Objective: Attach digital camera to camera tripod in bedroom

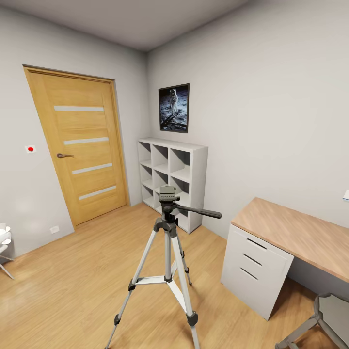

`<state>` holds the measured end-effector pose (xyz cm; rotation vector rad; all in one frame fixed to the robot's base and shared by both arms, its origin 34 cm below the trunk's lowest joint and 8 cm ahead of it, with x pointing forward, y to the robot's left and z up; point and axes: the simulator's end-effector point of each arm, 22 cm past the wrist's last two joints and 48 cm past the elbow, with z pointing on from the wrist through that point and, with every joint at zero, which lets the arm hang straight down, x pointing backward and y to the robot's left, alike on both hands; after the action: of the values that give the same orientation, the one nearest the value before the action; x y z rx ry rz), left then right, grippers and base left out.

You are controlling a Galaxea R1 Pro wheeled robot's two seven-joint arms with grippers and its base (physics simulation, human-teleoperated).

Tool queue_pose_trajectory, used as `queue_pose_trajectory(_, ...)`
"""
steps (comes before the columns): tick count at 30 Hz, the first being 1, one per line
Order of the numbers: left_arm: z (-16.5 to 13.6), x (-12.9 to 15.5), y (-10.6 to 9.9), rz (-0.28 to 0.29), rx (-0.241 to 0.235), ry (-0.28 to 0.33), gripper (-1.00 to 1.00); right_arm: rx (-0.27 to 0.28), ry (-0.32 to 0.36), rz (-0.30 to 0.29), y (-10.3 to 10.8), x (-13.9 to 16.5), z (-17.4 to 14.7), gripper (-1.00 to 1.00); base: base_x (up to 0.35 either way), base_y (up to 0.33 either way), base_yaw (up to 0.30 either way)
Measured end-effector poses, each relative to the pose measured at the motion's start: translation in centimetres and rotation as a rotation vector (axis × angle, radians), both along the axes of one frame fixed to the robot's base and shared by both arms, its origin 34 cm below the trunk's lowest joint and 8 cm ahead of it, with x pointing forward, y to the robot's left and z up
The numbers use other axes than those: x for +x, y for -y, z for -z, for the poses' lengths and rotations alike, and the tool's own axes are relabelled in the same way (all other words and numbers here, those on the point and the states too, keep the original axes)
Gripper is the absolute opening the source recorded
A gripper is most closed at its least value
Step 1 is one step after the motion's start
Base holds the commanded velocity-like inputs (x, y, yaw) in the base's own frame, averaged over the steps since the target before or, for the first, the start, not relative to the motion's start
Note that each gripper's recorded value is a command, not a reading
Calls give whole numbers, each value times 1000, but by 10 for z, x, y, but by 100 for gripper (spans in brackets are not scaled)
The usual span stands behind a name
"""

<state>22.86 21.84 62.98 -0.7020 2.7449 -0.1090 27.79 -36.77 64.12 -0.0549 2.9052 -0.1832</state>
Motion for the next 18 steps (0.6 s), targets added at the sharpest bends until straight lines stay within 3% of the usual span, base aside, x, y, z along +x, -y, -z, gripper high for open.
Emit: queue_pose_trajectory(18, 1, -2, -31, 6, 42, -4, -100, 8, -8, 0, -6, -2, 1, 100, 0, 0, 0)
